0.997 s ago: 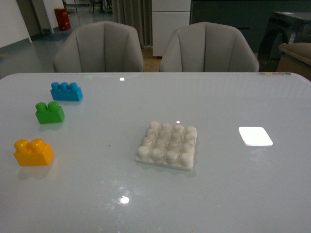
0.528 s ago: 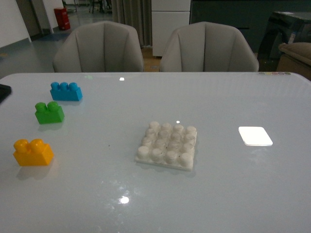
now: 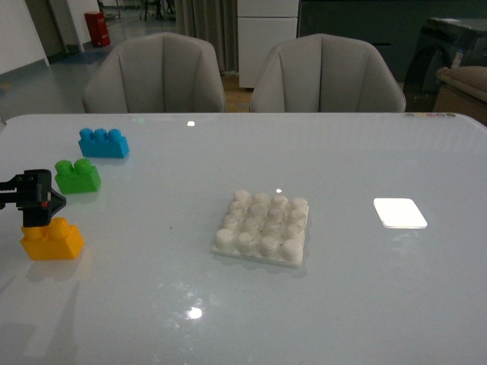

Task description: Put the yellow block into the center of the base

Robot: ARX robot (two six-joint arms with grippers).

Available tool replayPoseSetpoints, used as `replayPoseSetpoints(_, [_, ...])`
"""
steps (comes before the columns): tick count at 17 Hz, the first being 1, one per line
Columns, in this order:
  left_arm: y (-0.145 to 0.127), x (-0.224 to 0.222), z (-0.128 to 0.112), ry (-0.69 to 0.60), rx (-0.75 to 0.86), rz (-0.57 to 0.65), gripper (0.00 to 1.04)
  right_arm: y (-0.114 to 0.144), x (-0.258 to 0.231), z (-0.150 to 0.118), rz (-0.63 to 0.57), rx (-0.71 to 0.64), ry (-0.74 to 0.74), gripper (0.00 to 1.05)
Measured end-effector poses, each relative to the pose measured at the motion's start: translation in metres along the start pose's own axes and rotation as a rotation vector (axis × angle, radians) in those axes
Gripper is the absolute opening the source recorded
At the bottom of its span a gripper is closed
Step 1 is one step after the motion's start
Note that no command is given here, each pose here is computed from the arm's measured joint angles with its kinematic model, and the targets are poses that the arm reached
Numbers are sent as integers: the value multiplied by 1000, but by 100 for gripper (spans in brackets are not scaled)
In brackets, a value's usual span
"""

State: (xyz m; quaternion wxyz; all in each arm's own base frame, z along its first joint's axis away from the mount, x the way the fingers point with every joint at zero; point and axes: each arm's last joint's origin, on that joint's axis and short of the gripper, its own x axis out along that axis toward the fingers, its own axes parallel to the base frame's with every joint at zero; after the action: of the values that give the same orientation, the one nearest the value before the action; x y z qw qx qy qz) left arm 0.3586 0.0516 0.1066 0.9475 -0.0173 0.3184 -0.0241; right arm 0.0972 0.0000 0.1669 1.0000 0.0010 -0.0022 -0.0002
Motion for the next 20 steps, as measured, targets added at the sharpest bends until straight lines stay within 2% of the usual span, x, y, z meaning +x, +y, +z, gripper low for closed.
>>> replayPoseSetpoints(6, [0, 1, -4, 6, -16, -41, 98, 0, 0, 0, 0, 0, 0, 98])
replayPoseSetpoints(16, [-3, 22, -31, 82, -22, -2, 98, 0, 0, 0, 0, 0, 0, 98])
replayPoseSetpoints(19, [-4, 23, -29, 56, -14, 7, 98, 0, 0, 0, 0, 0, 0, 98])
replayPoseSetpoints(20, [-4, 23, -29, 56, -14, 7, 91, 0, 0, 0, 0, 0, 0, 98])
